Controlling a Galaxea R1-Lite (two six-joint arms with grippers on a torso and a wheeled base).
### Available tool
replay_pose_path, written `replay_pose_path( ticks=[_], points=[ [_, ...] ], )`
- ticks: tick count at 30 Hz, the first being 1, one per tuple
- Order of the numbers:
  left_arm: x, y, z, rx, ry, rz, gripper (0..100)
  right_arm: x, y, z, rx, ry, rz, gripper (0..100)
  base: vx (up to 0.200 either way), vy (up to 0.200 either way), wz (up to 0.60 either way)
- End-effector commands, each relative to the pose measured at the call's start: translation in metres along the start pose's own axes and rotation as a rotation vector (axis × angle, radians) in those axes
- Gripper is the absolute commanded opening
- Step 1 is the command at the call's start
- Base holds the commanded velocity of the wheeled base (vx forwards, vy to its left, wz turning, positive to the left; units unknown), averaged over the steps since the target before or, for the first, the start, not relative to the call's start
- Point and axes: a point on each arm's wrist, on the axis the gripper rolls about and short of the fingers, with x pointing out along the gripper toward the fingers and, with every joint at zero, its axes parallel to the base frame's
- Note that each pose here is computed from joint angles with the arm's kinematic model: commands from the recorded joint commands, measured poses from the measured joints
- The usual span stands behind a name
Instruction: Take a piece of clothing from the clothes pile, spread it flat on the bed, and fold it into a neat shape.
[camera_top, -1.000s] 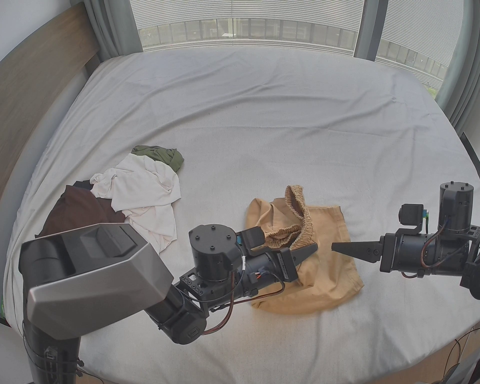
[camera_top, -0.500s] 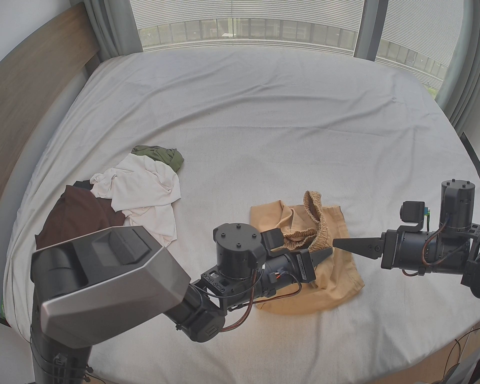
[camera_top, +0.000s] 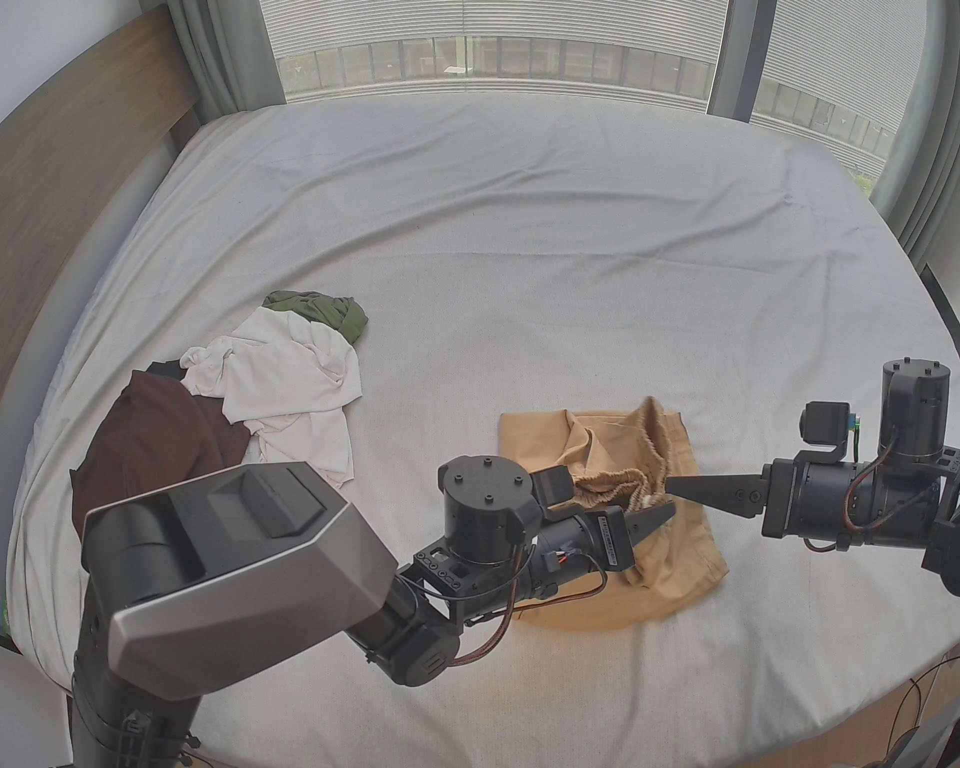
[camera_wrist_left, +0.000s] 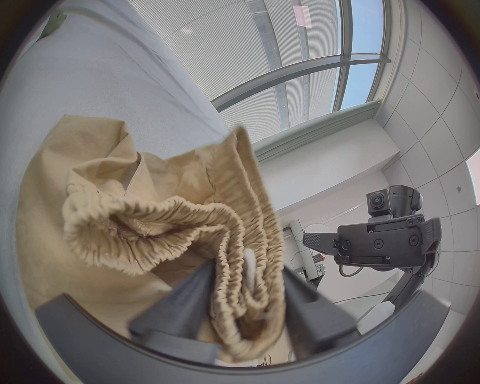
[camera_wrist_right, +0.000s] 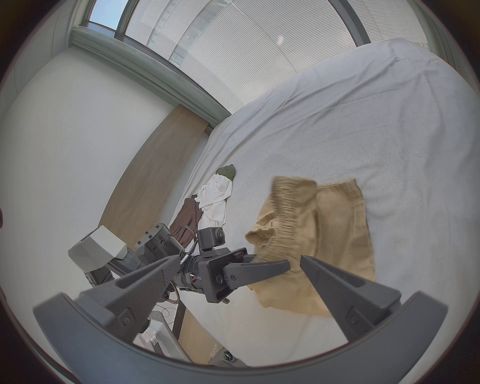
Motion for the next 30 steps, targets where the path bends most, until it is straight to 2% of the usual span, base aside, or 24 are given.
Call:
replay_pose_path(
  ticks=[1, 5, 9, 14, 18, 24, 30],
  points=[
    [0.003, -0.007, -0.008, 0.003, 0.018, -0.013, 100, 0.0, 0.0, 0.0, 0.0, -0.001, -0.002, 100, 0.0, 0.0, 0.0],
    [0.003, -0.012, -0.008, 0.008, -0.008, 0.009, 100, 0.0, -0.001, -0.001, 0.003, 0.003, -0.007, 100, 0.0, 0.0, 0.0],
    [-0.007, -0.012, 0.004, 0.012, -0.044, 0.038, 100, 0.002, -0.004, -0.004, 0.009, 0.015, -0.017, 100, 0.0, 0.0, 0.0],
    [-0.047, -0.007, 0.038, 0.015, -0.121, 0.093, 100, 0.015, -0.016, -0.011, 0.039, 0.066, -0.046, 100, 0.0, 0.0, 0.0],
    [-0.079, 0.001, 0.057, 0.018, -0.179, 0.139, 100, 0.024, -0.025, -0.015, 0.054, 0.085, -0.063, 100, 0.0, 0.0, 0.0],
    [-0.119, 0.021, 0.076, 0.039, -0.262, 0.193, 100, 0.032, -0.046, -0.011, 0.061, 0.035, -0.105, 100, 0.0, 0.0, 0.0],
    [-0.13, 0.03, 0.079, 0.088, -0.297, 0.206, 100, 0.046, -0.06, -0.013, 0.066, 0.017, -0.136, 100, 0.0, 0.0, 0.0]
  ],
)
